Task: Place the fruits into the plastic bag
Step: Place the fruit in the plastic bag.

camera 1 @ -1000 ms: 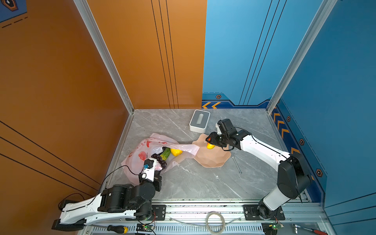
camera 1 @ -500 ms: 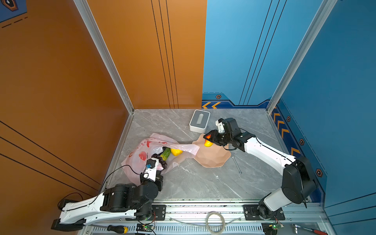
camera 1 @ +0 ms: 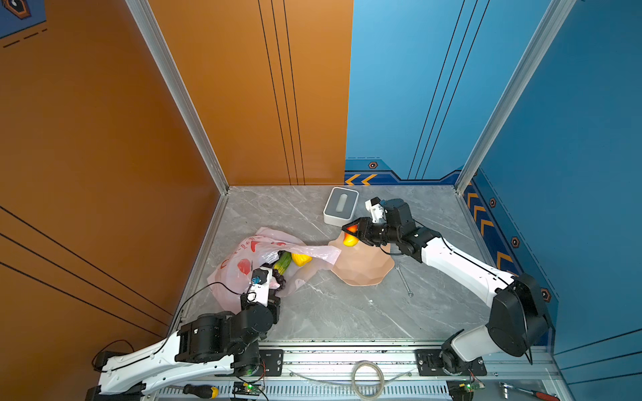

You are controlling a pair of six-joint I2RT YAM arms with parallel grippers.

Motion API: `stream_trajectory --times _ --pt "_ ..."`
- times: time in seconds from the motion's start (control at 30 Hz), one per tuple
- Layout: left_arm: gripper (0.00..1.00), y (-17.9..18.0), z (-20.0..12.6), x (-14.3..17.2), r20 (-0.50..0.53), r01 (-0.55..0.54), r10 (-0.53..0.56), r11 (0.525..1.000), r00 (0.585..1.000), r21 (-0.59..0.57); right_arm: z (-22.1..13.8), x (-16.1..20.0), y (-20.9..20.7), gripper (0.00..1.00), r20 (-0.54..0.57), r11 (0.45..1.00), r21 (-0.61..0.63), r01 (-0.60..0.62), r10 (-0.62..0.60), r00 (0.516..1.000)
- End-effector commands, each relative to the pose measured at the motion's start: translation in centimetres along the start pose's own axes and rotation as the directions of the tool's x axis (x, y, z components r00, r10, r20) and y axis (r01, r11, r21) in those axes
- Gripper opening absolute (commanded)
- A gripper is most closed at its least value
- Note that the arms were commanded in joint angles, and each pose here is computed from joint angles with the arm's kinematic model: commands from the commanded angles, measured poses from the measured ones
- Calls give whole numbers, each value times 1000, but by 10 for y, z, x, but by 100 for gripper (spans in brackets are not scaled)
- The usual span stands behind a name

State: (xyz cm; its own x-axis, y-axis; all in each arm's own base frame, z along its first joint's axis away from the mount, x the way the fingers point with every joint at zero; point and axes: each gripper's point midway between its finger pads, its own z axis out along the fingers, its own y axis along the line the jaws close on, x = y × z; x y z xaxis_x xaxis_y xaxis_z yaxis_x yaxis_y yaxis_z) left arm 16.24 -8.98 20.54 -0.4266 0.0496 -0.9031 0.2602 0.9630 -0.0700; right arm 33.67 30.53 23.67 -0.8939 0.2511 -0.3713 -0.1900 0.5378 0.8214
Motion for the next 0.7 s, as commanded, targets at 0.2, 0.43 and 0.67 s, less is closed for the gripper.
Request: stream_trajectory --times 0.2,0.43,0.67 --pt "0 -5 0 -3 -14 4 -4 1000 1000 20 1 26 73 43 -49 979 -198 53 -64 997" --pt "0 -5 1 -3 -18 10 -9 1000 1000 21 30 86 118 43 -229 949 -300 97 -170 958" --pt "0 -4 0 -4 -13 18 -18 1000 1000 26 65 138 120 43 -396 950 -278 140 -246 885"
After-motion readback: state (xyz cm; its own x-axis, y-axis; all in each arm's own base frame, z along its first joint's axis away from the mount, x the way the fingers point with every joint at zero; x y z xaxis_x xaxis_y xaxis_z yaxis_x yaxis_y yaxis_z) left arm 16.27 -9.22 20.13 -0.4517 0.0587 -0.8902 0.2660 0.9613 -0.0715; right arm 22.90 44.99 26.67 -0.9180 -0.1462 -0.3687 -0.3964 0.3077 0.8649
